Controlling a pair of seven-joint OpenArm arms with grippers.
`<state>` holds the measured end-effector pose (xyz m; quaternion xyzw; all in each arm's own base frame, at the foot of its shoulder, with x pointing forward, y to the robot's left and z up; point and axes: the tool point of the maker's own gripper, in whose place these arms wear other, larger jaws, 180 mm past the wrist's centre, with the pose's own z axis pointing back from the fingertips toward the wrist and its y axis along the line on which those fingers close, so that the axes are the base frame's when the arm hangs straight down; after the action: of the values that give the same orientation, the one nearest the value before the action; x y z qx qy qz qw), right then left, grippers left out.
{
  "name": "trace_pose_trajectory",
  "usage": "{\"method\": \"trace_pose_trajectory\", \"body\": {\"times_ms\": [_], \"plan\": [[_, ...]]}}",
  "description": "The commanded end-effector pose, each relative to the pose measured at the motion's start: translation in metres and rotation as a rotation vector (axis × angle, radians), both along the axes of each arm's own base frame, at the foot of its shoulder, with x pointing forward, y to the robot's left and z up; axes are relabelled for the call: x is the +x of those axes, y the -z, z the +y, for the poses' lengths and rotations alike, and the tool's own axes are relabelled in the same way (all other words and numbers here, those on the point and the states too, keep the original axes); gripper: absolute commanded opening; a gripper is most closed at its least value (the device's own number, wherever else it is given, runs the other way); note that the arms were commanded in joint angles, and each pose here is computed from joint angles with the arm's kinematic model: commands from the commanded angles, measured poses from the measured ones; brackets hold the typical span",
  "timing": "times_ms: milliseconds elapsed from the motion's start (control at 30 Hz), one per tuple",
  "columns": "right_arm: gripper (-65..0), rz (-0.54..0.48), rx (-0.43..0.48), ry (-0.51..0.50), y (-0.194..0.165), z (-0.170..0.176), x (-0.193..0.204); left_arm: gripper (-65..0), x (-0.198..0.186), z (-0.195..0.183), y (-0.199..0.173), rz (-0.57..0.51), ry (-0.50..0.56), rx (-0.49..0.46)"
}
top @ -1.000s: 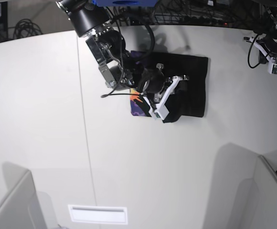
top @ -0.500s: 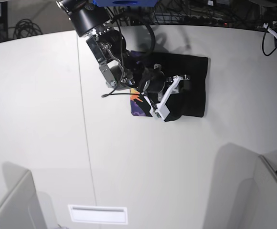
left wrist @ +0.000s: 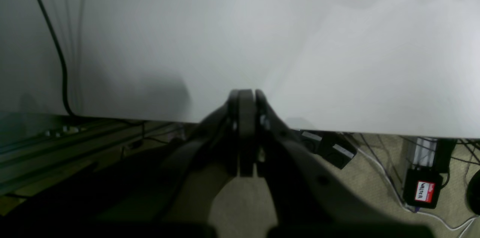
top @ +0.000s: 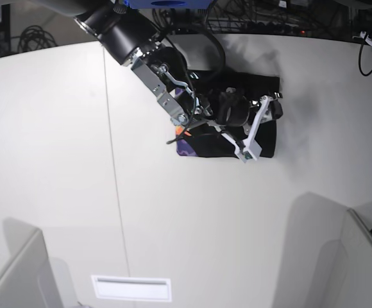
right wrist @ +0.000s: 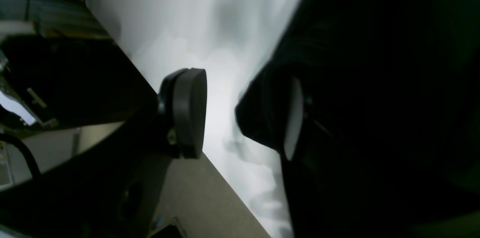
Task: Fold the T-shirt properly
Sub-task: 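Press the folded end down with the right gripper and release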
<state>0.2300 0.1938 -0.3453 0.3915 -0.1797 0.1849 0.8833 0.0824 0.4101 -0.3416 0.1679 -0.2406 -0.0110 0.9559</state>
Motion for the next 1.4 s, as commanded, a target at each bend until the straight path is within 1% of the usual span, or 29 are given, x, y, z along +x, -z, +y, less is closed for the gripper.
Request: {"method": "trace_pose_trajectory", "body": {"times_ms": [0,33,100,233,333,367,400,433,467,533,600,633,700,767,833,1033,1133,1233,1367], "plan": [[-35.0,-0.049,0.042,-0.011,-0.022,0.012,0.008,-65.0,0.005,0.004,-0.010,-0.021,0.018,0.024],[-35.0,-0.059,0.038,-0.027,-0.024,0.016,0.007,-65.0,0.005,0.004,-0.010,-0.021,0.018,0.024],[-35.0,-0.072,0.059,-0.073,-0.036,0.025,0.005,-65.0,0.005,0.004,-0.010,-0.021,0.018,0.024],[-35.4,-0.063,0.124,-0.173,-0.068,0.040,0.004,-65.0,0.006,0.004,-0.010,-0.022,0.018,0.024],[-35.9,0.000,0.151,-0.256,-0.085,0.039,-0.005,-65.0,0.006,0.004,-0.010,-0.022,0.017,0.023],[-36.2,-0.004,0.173,-0.270,-0.095,0.038,-0.007,-65.0,0.005,0.005,-0.009,-0.020,0.015,0.022],[-37.7,-0.028,0.186,-0.248,-0.102,0.030,0.000,-65.0,0.004,0.005,-0.007,-0.017,0.011,0.018],[-40.8,-0.056,0.194,-0.222,-0.107,0.020,0.008,-65.0,0.002,0.006,-0.006,-0.013,0.006,0.016],[-46.4,-0.079,0.196,-0.191,-0.109,0.009,0.014,-65.0,0.000,0.007,-0.005,-0.009,0.001,0.013],[-63.8,-0.124,0.181,-0.072,-0.107,-0.029,0.041,-65.0,-0.005,0.009,-0.001,0.004,-0.011,0.005],[-65.0,-0.128,0.151,0.049,-0.095,-0.067,0.061,-65.0,-0.009,0.011,0.003,0.014,-0.023,-0.004],[-65.0,-0.111,0.139,0.115,-0.086,-0.087,0.070,-65.0,-0.011,0.011,0.005,0.018,-0.030,-0.010],[-65.0,-0.089,0.084,0.214,-0.066,-0.123,0.080,-65.0,-0.013,0.012,0.007,0.022,-0.035,-0.014],[-65.0,-0.081,0.004,0.253,-0.043,-0.147,0.080,-65.0,-0.013,0.012,0.007,0.022,-0.035,-0.014],[-65.0,-0.075,-0.044,0.245,-0.029,-0.153,0.072,-65.0,-0.012,0.011,0.007,0.019,-0.033,-0.015],[-65.0,-0.088,-0.178,0.138,0.004,-0.140,0.045,-65.0,-0.008,0.011,0.005,0.011,-0.027,-0.011],[-65.0,-0.063,-0.241,0.097,0.027,-0.137,0.033,-65.0,-0.010,0.011,0.006,0.014,-0.029,-0.011],[-65.0,-0.049,-0.254,0.076,0.034,-0.134,0.027,-65.0,-0.010,0.011,0.006,0.016,-0.029,-0.011],[-65.0,-0.062,-0.230,0.050,0.031,-0.120,0.021,-65.0,-0.010,0.011,0.006,0.014,-0.030,-0.012]]}}
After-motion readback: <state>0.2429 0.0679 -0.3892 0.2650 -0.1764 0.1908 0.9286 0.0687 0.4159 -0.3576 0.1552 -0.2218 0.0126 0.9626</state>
